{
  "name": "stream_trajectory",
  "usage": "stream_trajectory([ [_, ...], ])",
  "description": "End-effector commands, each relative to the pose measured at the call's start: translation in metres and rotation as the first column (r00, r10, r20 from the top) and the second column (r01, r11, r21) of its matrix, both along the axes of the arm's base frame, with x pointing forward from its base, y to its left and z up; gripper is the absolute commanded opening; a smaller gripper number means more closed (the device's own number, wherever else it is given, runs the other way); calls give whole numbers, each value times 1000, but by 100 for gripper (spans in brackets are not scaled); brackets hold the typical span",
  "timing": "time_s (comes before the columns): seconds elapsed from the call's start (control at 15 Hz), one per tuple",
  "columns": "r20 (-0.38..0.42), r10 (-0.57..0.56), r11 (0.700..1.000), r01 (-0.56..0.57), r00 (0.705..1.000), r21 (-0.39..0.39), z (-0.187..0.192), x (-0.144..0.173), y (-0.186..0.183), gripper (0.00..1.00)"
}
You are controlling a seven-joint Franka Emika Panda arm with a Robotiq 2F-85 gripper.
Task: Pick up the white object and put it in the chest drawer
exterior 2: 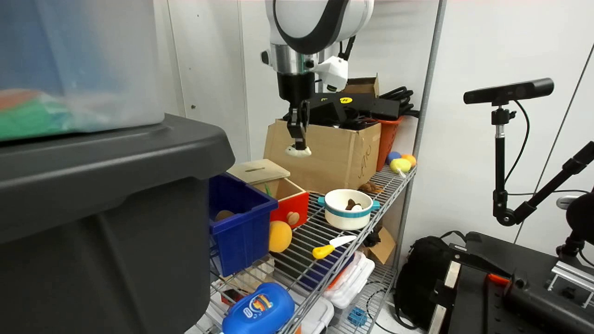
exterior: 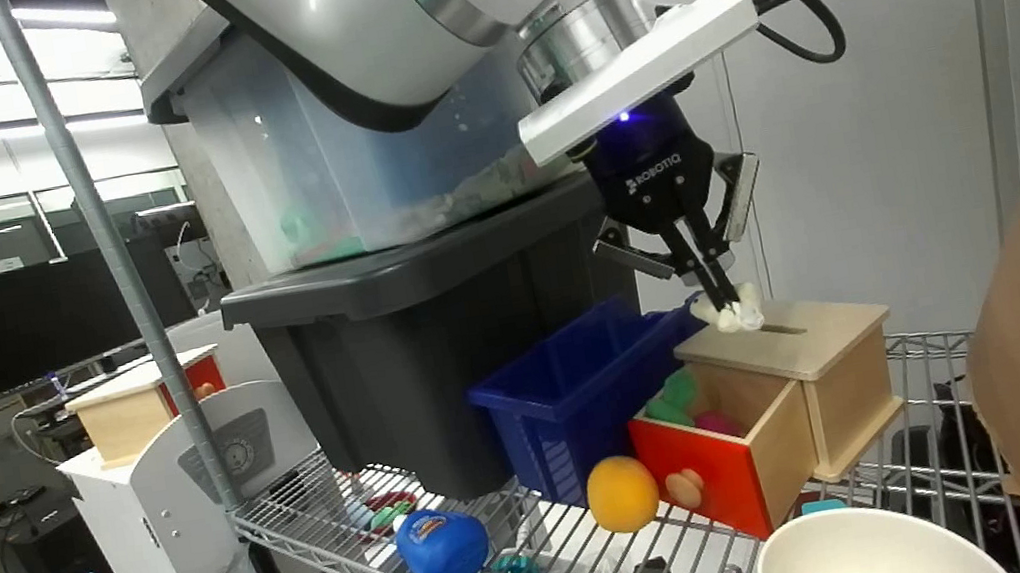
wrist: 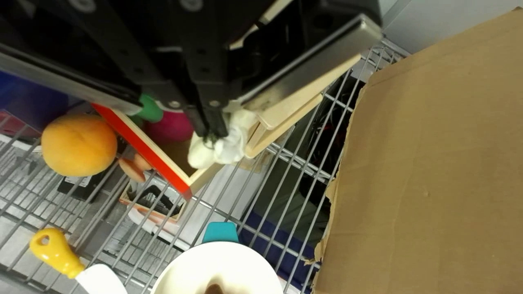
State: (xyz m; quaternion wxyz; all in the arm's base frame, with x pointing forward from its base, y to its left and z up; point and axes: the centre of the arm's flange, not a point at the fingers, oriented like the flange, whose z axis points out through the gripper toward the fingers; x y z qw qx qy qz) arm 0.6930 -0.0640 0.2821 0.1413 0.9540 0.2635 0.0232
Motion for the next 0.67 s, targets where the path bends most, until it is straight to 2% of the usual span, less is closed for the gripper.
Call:
stream_trajectory([
  [0.0,12,23,999,-24,1000,21,0,6,-3,1],
  [0.6,22,53,998,-53,998,35,1,6,-4,1],
])
